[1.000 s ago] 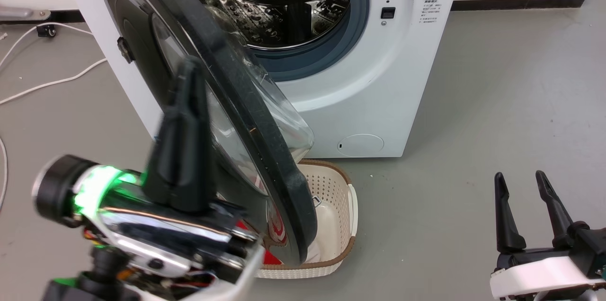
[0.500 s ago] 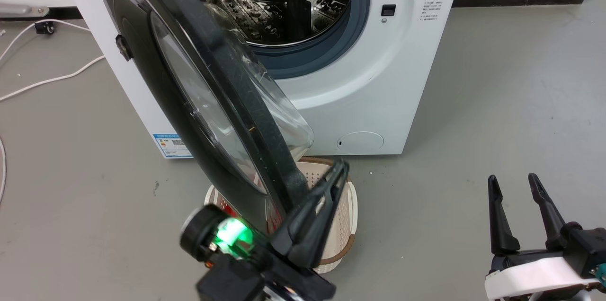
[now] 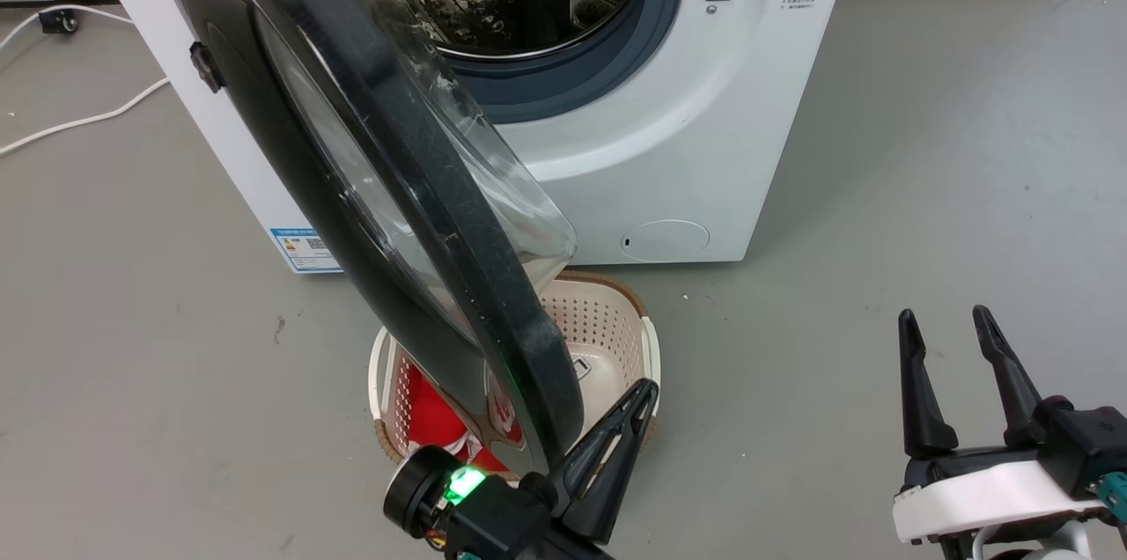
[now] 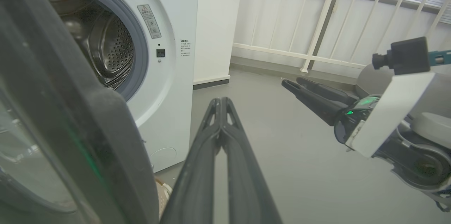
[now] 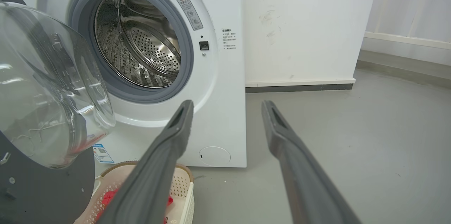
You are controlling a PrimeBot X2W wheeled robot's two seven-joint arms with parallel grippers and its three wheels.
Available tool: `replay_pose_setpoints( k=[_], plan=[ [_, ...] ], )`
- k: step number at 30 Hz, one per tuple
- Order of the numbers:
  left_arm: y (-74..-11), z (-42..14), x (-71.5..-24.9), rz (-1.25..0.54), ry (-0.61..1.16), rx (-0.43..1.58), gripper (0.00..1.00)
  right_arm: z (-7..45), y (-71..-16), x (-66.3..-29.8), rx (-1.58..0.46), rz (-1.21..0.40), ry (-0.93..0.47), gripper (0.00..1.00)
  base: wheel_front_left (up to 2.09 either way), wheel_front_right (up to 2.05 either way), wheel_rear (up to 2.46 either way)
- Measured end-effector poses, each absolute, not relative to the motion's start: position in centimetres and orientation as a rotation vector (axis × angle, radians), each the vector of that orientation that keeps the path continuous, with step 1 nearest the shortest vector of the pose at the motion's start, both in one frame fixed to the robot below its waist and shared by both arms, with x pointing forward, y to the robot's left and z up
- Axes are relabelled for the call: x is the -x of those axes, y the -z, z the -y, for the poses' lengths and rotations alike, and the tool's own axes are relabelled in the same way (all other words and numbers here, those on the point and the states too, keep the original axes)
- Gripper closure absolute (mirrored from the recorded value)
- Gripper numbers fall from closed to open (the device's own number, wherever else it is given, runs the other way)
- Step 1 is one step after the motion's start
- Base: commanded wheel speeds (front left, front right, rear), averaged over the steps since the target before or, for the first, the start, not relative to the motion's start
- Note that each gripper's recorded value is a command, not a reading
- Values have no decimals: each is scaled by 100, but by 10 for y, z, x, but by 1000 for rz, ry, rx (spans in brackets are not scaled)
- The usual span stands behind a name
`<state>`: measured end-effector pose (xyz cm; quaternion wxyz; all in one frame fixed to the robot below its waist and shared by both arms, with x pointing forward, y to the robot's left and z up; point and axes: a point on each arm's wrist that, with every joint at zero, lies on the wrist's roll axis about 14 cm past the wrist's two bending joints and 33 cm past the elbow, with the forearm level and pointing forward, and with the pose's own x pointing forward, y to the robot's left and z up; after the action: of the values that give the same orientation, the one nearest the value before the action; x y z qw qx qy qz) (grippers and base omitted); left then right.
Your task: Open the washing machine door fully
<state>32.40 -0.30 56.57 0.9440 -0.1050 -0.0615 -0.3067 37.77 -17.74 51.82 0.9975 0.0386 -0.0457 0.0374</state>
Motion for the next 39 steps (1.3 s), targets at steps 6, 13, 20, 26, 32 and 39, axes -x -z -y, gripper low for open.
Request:
replay_pose_setpoints(
  k=[6, 13, 20, 26, 32, 39],
  plan=[
    [-555, 1, -341, 115, 599, 196, 100, 179, -515, -381, -84, 88, -68, 0, 0, 0, 0],
    [-546, -7, -356, 104, 535, 189, 100, 183, -510, -379, -91, 77, -54, 0, 0, 0, 0],
    [-539, -13, -364, 95, 486, 205, 100, 184, -507, -379, -93, 69, -50, 0, 0, 0, 0],
    [-539, -18, -364, 98, 459, 204, 100, 182, -507, -380, -97, 70, -58, 0, 0, 0, 0],
    [-533, -31, -356, 75, 404, 198, 100, 181, -510, -381, -97, 76, -61, 0, 0, 0, 0],
    [-527, -52, -347, 44, 332, 184, 100, 175, -510, -382, -96, 71, -80, 0, 0, 0, 0]
  ],
)
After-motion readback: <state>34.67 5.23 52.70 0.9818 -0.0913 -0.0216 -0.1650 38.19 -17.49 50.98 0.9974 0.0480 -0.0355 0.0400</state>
